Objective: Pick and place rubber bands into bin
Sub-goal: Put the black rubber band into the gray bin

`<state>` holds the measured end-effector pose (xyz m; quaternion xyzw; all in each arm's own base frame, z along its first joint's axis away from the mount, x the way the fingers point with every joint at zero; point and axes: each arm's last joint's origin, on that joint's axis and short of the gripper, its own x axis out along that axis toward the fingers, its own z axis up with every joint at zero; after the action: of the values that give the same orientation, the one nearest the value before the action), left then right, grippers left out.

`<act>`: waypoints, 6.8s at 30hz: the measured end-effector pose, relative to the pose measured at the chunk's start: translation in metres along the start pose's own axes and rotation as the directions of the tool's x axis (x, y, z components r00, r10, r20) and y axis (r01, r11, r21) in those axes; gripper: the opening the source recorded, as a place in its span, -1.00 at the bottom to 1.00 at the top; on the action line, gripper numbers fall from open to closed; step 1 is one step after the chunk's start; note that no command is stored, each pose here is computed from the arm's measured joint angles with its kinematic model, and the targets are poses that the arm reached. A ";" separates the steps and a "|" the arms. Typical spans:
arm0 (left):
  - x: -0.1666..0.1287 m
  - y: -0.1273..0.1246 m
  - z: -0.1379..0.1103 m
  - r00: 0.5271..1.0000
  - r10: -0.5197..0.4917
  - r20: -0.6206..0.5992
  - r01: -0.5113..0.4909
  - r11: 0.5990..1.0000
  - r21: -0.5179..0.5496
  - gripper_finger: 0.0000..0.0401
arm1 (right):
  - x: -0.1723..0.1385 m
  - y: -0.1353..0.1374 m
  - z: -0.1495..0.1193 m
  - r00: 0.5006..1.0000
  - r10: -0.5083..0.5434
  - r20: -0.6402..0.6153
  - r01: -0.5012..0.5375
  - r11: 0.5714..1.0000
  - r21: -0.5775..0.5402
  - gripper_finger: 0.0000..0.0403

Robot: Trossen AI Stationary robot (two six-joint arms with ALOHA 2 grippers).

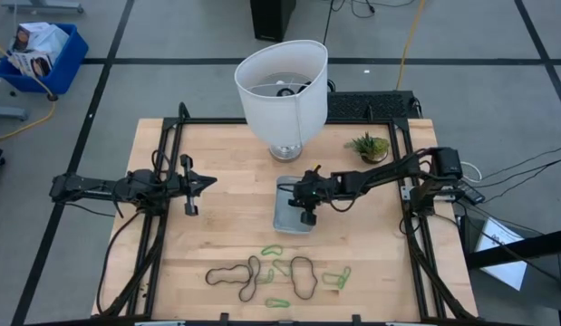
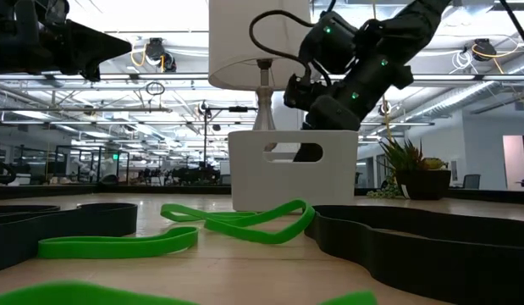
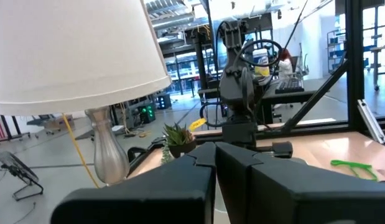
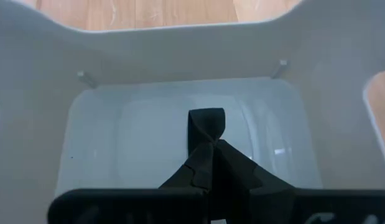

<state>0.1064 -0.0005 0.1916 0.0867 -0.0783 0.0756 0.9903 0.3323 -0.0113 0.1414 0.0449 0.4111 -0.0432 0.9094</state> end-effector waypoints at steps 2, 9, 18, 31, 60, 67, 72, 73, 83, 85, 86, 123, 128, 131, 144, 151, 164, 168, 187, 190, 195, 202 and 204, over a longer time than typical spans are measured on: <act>0.000 0.000 0.000 1.000 0.000 0.000 0.000 1.000 0.001 -0.90 | 0.000 0.000 0.000 1.000 -0.002 0.001 0.002 1.000 -0.001 -0.96; 0.000 0.000 0.000 1.000 0.000 0.000 0.000 1.000 0.007 -0.90 | -0.007 0.002 0.006 0.999 -0.001 0.045 0.001 1.000 -0.006 -0.68; 0.000 0.000 0.000 1.000 0.000 0.000 0.000 1.000 0.008 -0.90 | -0.009 0.003 0.010 0.997 0.009 0.081 -0.008 1.000 -0.006 -0.22; 0.000 -0.001 -0.001 1.000 -0.014 -0.009 0.015 1.000 0.015 -0.90 | -0.067 0.023 0.036 0.958 0.038 0.284 -0.019 0.997 -0.068 -0.28; 0.005 -0.036 -0.016 0.936 -0.290 -0.200 0.224 0.928 -0.299 -0.98 | -0.124 0.014 -0.084 0.699 -0.038 0.714 0.217 0.963 -0.162 -0.97; 0.025 -0.072 0.032 0.890 -0.285 -0.356 0.177 0.935 -0.307 -0.99 | -0.136 0.012 -0.089 0.641 -0.032 0.767 0.221 0.965 -0.144 -0.97; 0.042 -0.110 0.053 0.789 -0.258 -0.558 0.151 0.961 -0.231 -0.99 | -0.140 0.011 -0.088 0.623 -0.031 0.782 0.219 0.966 -0.136 -0.97; 0.045 -0.117 0.055 0.766 -0.258 -0.589 0.140 0.961 -0.239 -0.99 | -0.141 0.011 -0.088 0.620 -0.032 0.784 0.220 0.966 -0.134 -0.97; 0.057 -0.167 0.011 0.576 -0.204 -0.792 -0.007 0.967 -0.254 -0.93 | -0.147 0.011 -0.084 0.566 -0.031 0.824 0.244 0.961 -0.132 -0.97; 0.058 -0.171 0.001 0.528 -0.216 -0.821 -0.056 0.956 -0.287 -0.84 | -0.146 0.011 -0.085 0.576 -0.031 0.817 0.254 0.957 -0.142 -0.97; 0.058 -0.173 -0.003 0.504 -0.225 -0.834 -0.076 0.950 -0.303 -0.79 | -0.146 0.011 -0.085 0.576 -0.031 0.817 0.253 0.957 -0.142 -0.97; 0.063 -0.208 -0.061 0.352 -0.312 -0.882 0.073 0.949 -0.306 -0.77 | -0.142 0.011 -0.088 0.615 -0.028 0.788 0.155 0.984 -0.086 -0.97; 0.063 -0.208 -0.057 0.359 -0.330 -0.873 0.159 0.943 -0.291 -0.94 | -0.142 0.011 -0.087 0.615 -0.028 0.788 0.154 0.984 -0.085 -0.97; 0.062 -0.206 -0.049 0.360 -0.357 -0.862 0.228 0.930 -0.289 -0.97 | -0.142 0.011 -0.088 0.616 -0.029 0.787 0.154 0.984 -0.085 -0.97; 0.045 -0.156 0.036 0.682 -0.149 -0.716 0.252 0.967 0.040 -0.96 | -0.142 0.011 -0.088 0.621 -0.029 0.783 0.155 0.984 -0.086 -0.97; 0.039 -0.121 0.073 0.814 -0.048 -0.578 0.180 0.968 0.173 -0.95 | -0.142 0.011 -0.088 0.621 -0.030 0.783 0.155 0.984 -0.086 -0.97; -0.001 -0.067 0.026 0.853 0.142 -0.502 -0.062 0.983 0.172 -0.98 | -0.142 0.011 -0.088 0.621 -0.030 0.783 0.156 0.984 -0.086 -0.97; -0.010 -0.064 0.007 0.885 0.108 -0.453 -0.060 0.991 0.119 -0.95 | -0.141 0.011 -0.088 0.627 -0.032 0.779 0.161 0.983 -0.089 -0.97; 0.021 -0.049 0.010 0.961 0.040 -0.275 -0.049 0.998 -0.025 -0.98 | -0.138 0.011 -0.090 0.653 -0.037 0.756 0.167 0.981 -0.096 -0.97; 0.033 -0.045 0.008 0.964 0.041 -0.264 -0.049 0.999 -0.022 -0.98 | -0.138 0.011 -0.091 0.654 -0.037 0.756 0.168 0.981 -0.097 -0.97; 0.065 -0.039 0.009 0.943 0.039 -0.330 -0.055 0.998 -0.039 -0.98 | -0.138 0.011 -0.091 0.654 -0.038 0.756 0.168 0.981 -0.097 -0.97; 0.136 -0.045 0.024 0.917 -0.047 -0.396 0.063 0.998 0.027 -0.98 | -0.138 0.011 -0.090 0.653 -0.038 0.756 0.173 0.980 -0.100 -0.97; 0.158 -0.047 0.024 0.903 -0.048 -0.426 0.078 0.996 0.052 -0.98 | -0.138 0.011 -0.091 0.654 -0.038 0.756 0.172 0.980 -0.100 -0.97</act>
<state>0.2648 -0.0296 0.2337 0.1042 0.1444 0.0632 0.9820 0.1751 0.0158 0.1864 -0.0750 0.0036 -0.0768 0.9942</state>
